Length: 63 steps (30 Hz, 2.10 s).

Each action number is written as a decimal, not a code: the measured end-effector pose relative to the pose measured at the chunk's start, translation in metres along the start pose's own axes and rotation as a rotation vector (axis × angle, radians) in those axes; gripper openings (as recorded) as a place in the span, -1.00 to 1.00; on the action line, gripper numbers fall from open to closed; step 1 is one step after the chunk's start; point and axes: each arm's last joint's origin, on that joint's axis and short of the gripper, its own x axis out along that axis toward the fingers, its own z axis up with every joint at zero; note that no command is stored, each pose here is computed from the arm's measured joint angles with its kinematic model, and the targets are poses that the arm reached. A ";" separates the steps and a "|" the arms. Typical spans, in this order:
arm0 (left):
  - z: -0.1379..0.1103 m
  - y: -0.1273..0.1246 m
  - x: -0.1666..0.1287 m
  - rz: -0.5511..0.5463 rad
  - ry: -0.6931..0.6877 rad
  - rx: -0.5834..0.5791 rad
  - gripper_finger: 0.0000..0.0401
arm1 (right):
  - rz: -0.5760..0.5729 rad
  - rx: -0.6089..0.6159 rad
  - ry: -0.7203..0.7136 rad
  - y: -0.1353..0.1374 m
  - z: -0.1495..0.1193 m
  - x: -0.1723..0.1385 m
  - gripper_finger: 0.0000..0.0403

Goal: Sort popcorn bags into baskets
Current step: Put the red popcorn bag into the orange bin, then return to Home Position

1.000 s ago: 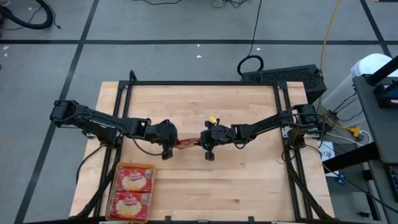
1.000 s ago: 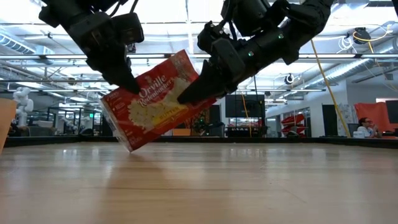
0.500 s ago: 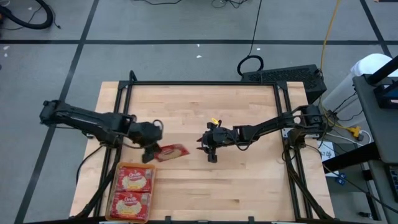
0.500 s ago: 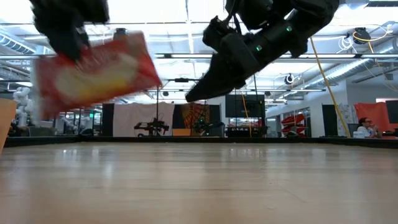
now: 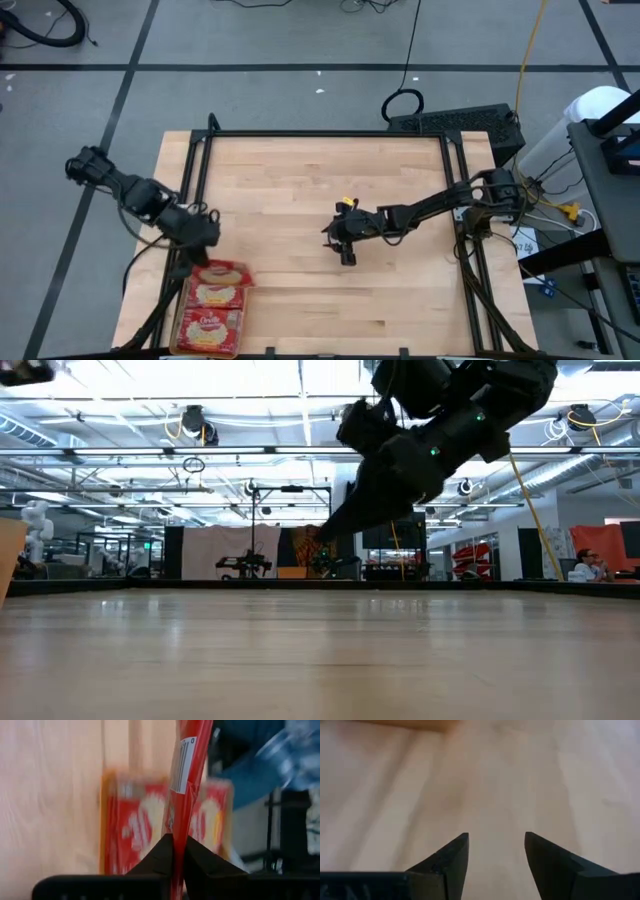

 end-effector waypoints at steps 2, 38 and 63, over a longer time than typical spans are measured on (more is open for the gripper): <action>-0.007 -0.001 0.009 0.031 0.080 -0.040 -0.84 | 0.039 -0.026 -0.033 0.005 0.003 0.000 -0.07; -0.007 -0.017 0.085 0.287 0.326 -0.160 0.11 | 0.078 -0.103 -0.136 0.018 0.013 -0.002 -0.07; 0.025 -0.010 0.043 0.620 -0.607 0.355 -0.73 | -0.033 -0.154 -0.272 0.007 0.062 -0.092 -0.64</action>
